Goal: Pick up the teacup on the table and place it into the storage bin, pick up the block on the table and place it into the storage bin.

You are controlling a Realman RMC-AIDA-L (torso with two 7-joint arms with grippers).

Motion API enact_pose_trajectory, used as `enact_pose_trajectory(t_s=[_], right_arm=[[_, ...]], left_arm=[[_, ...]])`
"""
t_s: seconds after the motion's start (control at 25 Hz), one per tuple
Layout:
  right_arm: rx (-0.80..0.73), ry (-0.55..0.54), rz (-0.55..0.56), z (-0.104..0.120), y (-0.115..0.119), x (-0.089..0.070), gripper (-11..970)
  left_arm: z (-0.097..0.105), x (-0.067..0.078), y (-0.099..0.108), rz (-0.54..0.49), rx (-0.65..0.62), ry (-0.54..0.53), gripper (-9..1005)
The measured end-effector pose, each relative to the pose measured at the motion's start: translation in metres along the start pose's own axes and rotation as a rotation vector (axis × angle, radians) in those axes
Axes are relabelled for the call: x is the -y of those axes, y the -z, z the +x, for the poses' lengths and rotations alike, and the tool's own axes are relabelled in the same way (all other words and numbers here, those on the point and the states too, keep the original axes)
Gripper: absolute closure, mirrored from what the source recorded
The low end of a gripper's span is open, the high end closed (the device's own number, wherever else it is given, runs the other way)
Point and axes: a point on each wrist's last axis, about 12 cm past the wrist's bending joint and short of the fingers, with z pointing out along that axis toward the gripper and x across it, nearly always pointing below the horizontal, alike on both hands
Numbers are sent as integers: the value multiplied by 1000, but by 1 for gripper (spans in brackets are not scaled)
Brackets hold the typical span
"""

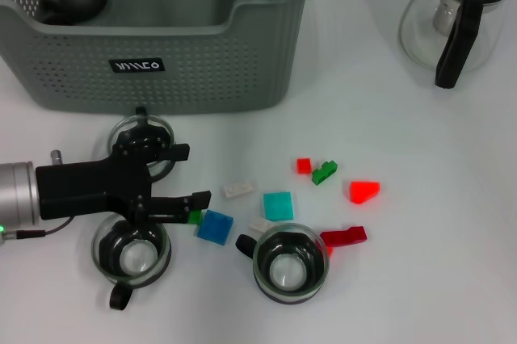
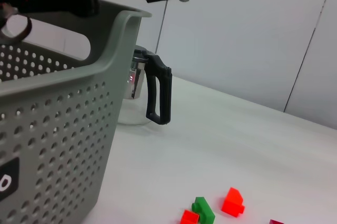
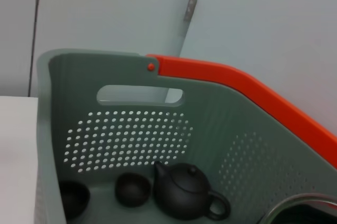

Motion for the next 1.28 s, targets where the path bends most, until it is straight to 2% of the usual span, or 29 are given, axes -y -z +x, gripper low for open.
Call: enact_pose_trajectory(t_s=[0.92, 1.28], right_arm=[[-6, -39, 3, 9, 5, 1, 864], [-4, -37, 4, 9, 5, 1, 677]], left_arm=[[0, 0, 0, 1, -2, 5, 118], [0, 0, 0, 1, -1, 6, 119]])
